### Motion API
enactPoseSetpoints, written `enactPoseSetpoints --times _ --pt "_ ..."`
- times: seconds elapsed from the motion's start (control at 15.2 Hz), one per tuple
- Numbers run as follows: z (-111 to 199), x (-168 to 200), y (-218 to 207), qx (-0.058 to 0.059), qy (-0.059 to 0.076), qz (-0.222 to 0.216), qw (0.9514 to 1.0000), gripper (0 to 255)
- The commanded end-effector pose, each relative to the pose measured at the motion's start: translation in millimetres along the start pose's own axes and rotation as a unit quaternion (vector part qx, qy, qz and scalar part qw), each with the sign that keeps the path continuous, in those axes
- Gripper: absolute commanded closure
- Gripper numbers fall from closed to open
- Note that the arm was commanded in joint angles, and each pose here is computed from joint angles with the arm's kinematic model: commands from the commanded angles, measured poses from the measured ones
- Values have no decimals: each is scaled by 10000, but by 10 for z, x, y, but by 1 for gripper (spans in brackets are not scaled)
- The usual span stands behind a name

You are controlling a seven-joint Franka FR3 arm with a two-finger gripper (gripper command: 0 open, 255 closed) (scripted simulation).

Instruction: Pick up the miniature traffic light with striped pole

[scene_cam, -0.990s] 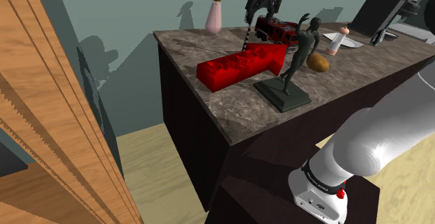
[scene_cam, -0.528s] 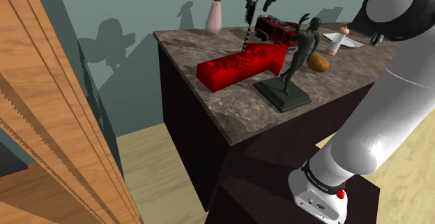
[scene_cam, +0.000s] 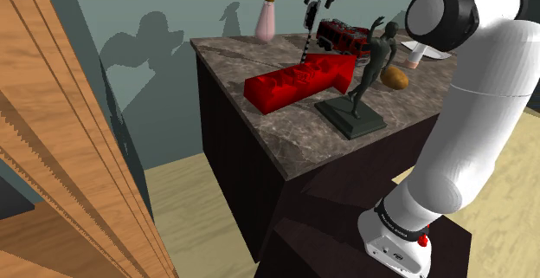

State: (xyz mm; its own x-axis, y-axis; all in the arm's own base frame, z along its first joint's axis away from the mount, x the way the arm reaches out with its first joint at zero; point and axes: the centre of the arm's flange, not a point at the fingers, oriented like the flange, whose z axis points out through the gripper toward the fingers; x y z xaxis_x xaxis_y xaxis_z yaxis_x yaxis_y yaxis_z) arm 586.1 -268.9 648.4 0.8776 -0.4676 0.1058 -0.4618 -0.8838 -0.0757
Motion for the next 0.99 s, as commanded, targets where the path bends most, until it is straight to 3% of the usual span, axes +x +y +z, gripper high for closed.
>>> enactPoseSetpoints --times 0.0,0.33,0.4,0.92 --pt "106 0 10 2 5 4 10000 0" --pt "241 -15 20 2 5 4 10000 0" --pt "239 -16 22 1 5 4 10000 255" --pt "237 -16 23 1 5 4 10000 255"
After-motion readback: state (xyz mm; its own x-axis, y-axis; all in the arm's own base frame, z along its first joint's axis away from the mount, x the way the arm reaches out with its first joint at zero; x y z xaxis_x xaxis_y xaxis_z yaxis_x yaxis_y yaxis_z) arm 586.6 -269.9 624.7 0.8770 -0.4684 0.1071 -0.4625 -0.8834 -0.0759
